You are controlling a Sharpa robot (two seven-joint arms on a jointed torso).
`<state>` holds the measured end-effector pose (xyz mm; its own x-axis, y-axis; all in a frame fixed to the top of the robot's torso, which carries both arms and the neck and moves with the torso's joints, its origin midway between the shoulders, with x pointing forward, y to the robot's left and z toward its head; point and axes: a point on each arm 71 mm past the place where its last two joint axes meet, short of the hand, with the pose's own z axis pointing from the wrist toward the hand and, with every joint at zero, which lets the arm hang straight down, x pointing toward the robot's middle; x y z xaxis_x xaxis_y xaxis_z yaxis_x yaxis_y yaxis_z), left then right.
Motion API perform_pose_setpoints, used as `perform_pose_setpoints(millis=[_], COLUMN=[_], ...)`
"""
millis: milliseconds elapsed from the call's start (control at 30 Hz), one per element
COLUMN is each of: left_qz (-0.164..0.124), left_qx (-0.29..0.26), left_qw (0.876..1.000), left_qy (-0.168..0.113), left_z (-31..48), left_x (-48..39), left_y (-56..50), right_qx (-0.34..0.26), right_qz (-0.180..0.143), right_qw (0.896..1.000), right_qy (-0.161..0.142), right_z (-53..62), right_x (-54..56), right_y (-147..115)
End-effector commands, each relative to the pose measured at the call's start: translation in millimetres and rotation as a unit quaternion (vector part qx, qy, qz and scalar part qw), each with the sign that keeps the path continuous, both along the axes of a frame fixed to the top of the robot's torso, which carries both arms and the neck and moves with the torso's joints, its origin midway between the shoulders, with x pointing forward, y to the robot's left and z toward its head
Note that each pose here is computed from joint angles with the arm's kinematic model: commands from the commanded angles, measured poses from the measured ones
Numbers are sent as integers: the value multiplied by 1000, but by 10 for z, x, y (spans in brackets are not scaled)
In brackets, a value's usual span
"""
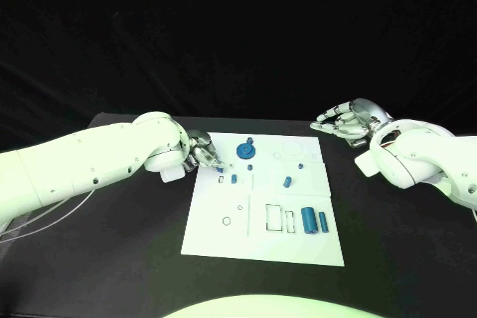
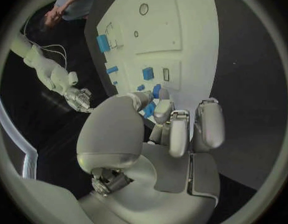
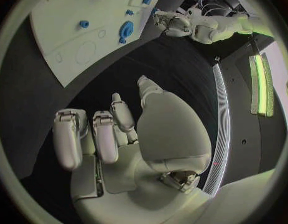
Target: Assemble the parts on the task board
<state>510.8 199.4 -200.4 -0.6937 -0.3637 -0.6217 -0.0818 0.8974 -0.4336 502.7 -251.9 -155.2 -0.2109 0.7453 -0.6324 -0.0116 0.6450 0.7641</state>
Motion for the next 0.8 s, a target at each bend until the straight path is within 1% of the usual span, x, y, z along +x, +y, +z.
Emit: perform_pose_setpoints(millis=[33,200,300,500,800], left_qz=[-3,-10,-14,-20,-24], left_qx=[3,9,13,19,23], left_qw=[1000,999,999,999,999], left_qy=[-27,-28,-31,-35,-32], left_z=[-24,-82,-102,-119,-137], left_x=[-36,-80,-98,-114,-128], left_y=[-29,-53,-61,-69,-68], right_qx=[-1,-1,-1,-1,0], right_qz=[8,8,7,7,7], right_qw=[1000,1000,1000,1000,1000], right_qy=[-1,0,1,1,2], right_z=[-10,-20,-23,-26,-31], right_x=[-5,-9,-10,-10,-10], right_y=[7,6,3,-1,-1])
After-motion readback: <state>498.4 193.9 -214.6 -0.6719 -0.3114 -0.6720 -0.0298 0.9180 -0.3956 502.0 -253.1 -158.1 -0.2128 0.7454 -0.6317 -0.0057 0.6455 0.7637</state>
